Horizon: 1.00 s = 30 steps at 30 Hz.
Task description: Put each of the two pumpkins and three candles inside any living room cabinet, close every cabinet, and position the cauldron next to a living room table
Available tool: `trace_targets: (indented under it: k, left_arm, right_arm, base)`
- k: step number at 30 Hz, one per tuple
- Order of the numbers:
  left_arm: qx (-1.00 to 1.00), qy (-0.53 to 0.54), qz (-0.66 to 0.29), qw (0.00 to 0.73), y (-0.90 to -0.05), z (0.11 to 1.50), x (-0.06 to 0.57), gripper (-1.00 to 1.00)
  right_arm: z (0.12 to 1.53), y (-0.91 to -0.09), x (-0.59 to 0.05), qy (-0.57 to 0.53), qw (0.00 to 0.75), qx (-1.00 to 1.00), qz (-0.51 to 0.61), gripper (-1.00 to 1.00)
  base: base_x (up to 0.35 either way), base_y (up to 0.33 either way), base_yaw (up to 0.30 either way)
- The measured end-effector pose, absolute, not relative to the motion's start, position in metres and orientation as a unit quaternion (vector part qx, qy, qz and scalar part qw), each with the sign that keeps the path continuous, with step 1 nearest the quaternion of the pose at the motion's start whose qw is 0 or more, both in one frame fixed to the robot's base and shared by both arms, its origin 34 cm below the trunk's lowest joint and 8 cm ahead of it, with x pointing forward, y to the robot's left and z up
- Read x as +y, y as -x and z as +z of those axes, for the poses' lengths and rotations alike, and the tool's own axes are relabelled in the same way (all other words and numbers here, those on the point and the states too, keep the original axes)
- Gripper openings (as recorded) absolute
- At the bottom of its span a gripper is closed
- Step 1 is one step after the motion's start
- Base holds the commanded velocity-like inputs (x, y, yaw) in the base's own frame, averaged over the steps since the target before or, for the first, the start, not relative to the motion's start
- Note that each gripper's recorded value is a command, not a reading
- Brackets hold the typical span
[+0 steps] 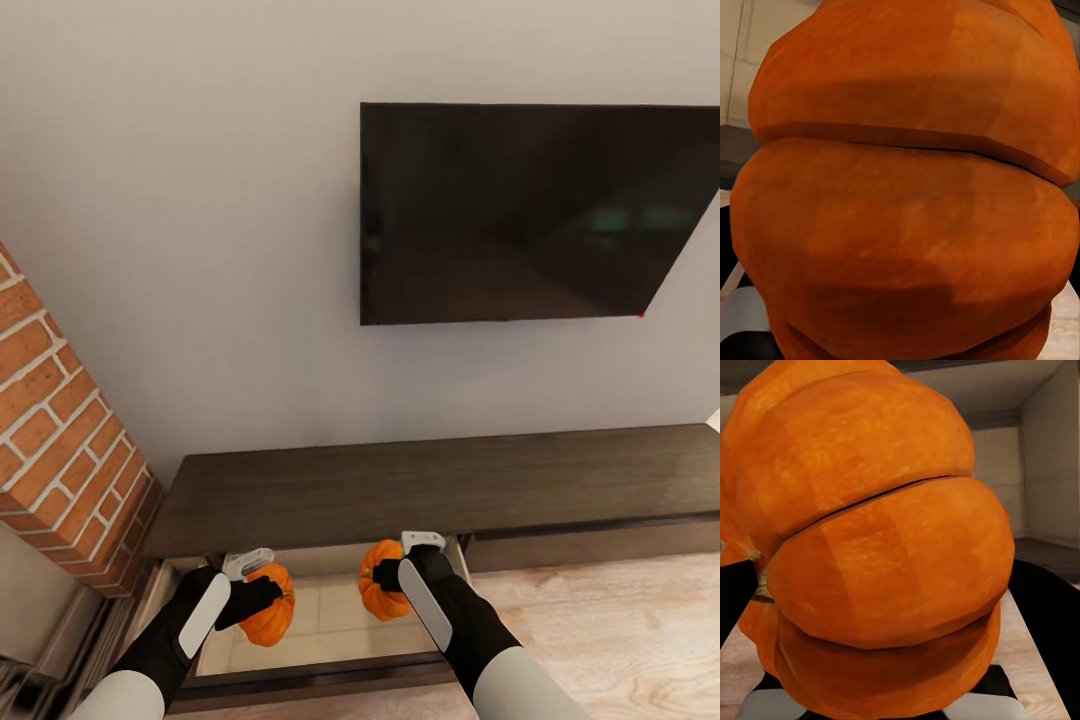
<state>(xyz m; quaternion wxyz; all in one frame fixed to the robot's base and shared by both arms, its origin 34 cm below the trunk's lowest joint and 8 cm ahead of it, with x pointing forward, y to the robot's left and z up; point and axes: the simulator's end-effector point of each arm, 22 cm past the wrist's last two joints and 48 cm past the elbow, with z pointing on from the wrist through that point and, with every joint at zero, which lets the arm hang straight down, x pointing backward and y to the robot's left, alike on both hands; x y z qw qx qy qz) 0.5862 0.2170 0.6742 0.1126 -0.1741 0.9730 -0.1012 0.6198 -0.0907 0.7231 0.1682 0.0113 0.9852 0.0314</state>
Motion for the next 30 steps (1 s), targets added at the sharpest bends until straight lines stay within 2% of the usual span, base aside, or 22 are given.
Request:
trace_targets:
  k: [30]
  left_arm:
    - [0.973, 0.174, -0.105, 0.113, -0.592, 0.637, 0.215, -1.0]
  right_arm:
    - [0.678, -0.619, -0.091, -0.01, 0.16, 0.987, 0.032, -1.0]
  base:
    - [0.0, 0.0, 0.0]
